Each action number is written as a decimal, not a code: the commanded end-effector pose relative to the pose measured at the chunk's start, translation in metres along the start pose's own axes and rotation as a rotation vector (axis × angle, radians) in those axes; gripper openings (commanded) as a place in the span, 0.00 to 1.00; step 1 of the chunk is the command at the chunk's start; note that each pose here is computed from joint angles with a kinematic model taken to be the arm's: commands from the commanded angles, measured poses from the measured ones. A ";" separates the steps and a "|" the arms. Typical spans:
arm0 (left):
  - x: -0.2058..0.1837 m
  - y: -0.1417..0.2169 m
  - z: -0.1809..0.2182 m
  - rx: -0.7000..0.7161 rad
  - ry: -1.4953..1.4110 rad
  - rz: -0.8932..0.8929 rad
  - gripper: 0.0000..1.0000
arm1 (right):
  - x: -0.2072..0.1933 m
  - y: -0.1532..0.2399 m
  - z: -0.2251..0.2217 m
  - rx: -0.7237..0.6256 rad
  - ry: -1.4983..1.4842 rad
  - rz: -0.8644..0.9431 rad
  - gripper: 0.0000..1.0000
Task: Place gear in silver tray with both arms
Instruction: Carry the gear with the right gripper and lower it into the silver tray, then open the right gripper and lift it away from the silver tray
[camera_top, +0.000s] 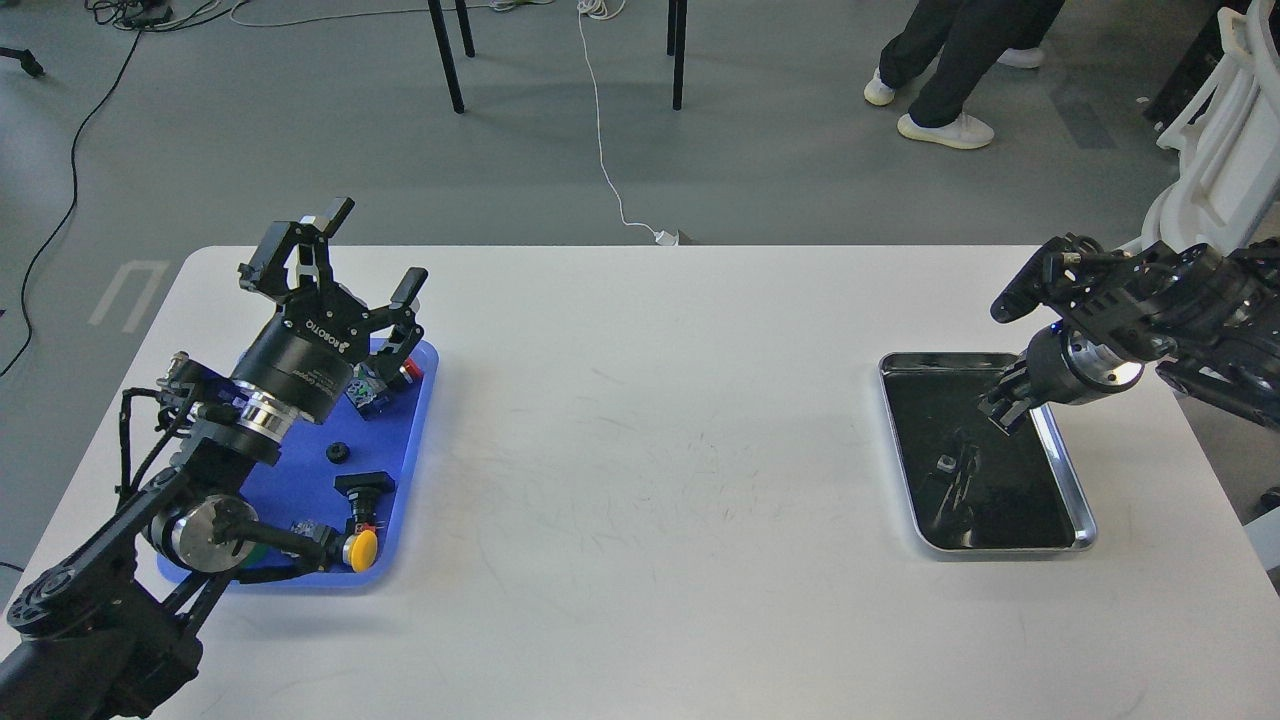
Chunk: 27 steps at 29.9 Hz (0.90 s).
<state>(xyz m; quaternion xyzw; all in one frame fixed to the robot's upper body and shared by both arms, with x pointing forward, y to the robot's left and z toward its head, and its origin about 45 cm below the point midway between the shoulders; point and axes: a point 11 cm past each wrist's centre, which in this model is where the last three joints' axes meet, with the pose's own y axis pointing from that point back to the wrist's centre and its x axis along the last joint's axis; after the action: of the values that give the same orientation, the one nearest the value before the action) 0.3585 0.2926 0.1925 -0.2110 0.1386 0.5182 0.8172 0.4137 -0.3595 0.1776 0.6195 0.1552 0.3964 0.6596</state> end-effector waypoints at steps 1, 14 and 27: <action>0.000 0.000 -0.001 0.001 0.000 -0.001 0.98 | 0.001 -0.005 -0.004 0.007 0.002 0.003 0.19; 0.000 0.000 0.000 0.000 0.001 -0.001 0.98 | 0.002 -0.013 -0.011 0.021 0.007 -0.002 0.28; 0.000 0.000 0.001 -0.001 -0.001 -0.001 0.98 | 0.015 -0.002 -0.010 0.044 -0.058 0.073 0.86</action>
<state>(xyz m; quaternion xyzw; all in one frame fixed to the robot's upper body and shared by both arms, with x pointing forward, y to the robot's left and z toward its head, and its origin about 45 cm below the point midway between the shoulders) 0.3585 0.2928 0.1927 -0.2117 0.1384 0.5178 0.8172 0.4156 -0.3441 0.1723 0.6370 0.1408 0.4009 0.6432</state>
